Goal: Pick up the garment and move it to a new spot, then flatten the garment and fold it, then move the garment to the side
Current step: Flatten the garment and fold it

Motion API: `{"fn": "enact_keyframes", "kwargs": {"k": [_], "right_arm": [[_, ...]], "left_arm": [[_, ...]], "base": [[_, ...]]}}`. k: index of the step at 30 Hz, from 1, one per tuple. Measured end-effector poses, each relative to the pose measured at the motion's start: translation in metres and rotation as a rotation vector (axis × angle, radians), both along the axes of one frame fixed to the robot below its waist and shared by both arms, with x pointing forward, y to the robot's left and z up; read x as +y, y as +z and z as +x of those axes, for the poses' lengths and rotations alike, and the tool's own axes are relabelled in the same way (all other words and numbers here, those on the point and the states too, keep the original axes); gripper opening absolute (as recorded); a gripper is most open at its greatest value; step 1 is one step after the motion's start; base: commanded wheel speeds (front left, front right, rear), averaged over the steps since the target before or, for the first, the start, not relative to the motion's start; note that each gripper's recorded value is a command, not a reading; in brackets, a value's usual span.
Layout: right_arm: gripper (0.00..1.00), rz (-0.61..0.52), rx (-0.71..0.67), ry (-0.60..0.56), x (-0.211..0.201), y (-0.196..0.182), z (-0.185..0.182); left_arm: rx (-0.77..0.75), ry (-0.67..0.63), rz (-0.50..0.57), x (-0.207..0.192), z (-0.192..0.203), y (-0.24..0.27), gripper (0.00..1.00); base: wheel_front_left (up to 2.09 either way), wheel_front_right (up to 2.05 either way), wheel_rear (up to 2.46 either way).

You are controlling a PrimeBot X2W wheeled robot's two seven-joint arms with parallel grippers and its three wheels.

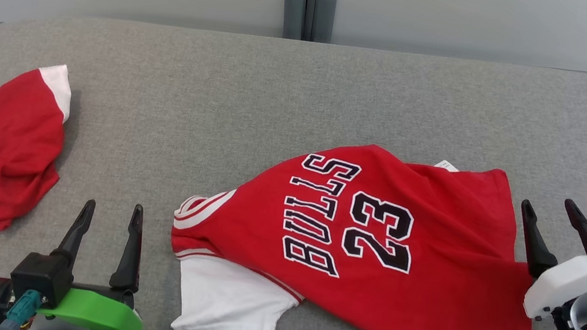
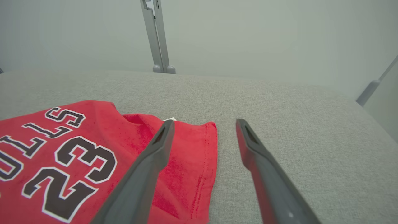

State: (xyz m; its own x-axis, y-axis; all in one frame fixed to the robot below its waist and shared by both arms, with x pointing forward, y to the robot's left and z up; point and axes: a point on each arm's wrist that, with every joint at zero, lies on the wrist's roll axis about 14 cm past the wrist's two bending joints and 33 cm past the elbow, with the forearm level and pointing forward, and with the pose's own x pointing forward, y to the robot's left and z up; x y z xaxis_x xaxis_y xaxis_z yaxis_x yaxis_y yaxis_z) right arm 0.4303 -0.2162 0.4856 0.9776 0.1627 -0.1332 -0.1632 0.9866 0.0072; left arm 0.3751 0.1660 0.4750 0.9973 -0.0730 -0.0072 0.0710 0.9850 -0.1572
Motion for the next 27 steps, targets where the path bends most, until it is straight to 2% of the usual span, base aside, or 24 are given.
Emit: {"fn": "enact_keyframes", "kwargs": {"k": [9,18,19,21,25,27], "right_arm": [[1.0,-0.016,0.21,-0.028,0.001,-0.05,0.026],[1.0,-0.004,0.409,-0.022,0.015,-0.102,0.021],[0.76,0.001,0.428,-0.016,0.019,-0.106,0.019],[0.0,0.017,0.44,-0.014,0.022,-0.107,0.022],[0.0,0.046,0.43,-0.018,0.025,-0.101,0.03],[0.0,0.049,0.376,-0.037,0.017,-0.086,0.045]], "left_arm": [[0.013,0.026,-0.003,0.008,0.003,-0.004,1.0],[0.031,0.048,0.0,0.016,0.006,-0.01,1.0],[0.031,0.049,0.0,0.016,0.006,-0.011,1.0],[0.031,0.05,0.001,0.016,0.007,-0.011,1.0],[0.029,0.05,0.001,0.016,0.008,-0.01,1.0],[0.027,0.051,0.0,0.016,0.009,-0.009,1.0]], "base": [[0.0,0.0,0.0],[0.0,0.0,0.0],[0.0,0.0,0.0],[0.0,0.0,0.0],[0.0,0.0,0.0],[0.0,0.0,0.0]]}}
